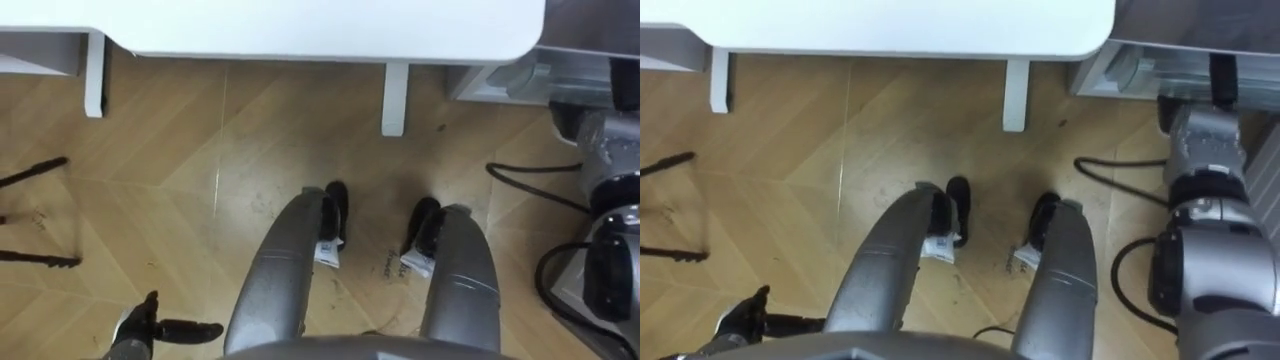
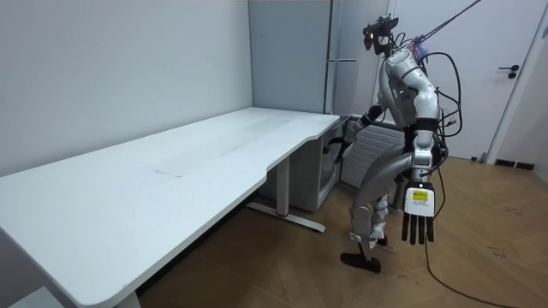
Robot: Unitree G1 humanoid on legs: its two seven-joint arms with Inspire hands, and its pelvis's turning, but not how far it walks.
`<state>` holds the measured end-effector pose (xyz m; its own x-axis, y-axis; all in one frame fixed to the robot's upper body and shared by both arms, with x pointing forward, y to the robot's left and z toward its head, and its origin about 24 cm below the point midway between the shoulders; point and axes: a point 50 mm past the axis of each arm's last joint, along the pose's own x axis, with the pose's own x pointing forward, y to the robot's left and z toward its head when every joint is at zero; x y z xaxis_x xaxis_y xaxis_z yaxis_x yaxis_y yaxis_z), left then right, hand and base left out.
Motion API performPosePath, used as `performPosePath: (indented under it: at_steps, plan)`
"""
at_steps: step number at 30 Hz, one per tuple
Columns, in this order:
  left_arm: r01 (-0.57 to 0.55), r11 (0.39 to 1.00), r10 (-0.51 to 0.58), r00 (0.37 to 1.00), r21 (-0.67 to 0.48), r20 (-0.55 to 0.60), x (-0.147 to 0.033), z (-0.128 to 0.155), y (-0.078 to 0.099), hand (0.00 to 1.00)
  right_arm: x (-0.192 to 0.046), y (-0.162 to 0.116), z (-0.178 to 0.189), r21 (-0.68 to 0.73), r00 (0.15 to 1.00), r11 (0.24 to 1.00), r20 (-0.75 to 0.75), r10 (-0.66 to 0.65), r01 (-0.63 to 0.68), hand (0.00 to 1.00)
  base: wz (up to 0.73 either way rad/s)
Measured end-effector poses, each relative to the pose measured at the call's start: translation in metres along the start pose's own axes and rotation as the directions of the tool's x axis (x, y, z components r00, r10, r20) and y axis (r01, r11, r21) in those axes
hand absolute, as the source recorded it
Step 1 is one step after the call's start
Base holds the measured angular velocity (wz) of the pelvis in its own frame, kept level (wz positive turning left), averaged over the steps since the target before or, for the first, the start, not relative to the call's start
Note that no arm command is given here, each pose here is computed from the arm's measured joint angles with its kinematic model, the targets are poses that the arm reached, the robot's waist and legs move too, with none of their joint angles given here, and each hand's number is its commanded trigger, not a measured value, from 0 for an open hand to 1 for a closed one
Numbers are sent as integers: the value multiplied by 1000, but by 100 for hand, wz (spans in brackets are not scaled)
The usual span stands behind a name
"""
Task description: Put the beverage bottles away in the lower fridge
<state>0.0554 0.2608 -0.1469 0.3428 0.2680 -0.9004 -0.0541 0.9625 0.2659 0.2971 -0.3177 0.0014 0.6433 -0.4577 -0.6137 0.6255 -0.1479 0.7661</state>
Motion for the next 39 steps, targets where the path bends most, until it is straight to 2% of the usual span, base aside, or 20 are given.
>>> performPosePath:
  at_steps: [6, 8, 16, 24, 29, 33, 39]
  plan:
    - [48, 998, -49, 999, -49, -12, 0, -2, -2, 0, 2, -20, -5, -17, 999, 1000, -36, 21, -22, 0, 3]
    - [59, 995, -61, 998, -75, -14, 0, -3, -3, 0, 3, -34, -4, -30, 998, 999, -55, 26, -28, 0, 5]
    - [60, 995, -61, 998, -78, -15, 1, -2, -1, 0, 0, -69, -7, -111, 991, 992, -121, 53, -66, 0, -5]
    - [32, 996, -37, 997, -81, -65, 0, -14, 15, 0, -10, -101, -13, -176, 970, 972, -212, 118, -156, 0, -8]
    - [30, 991, -45, 992, -128, -119, -1, -26, 12, 0, -23, -142, -13, -190, 969, 975, -236, 70, -117, 0, -1]
    - [35, 990, -56, 987, -140, -152, -2, -34, 10, 0, -32, -160, -23, -174, 960, 978, -272, 67, -117, 0, -9]
    - [8, 979, -44, 984, -203, -174, -3, -41, 13, 0, -49, -197, -21, -228, 950, 969, -311, 23, -98, 0, 0]
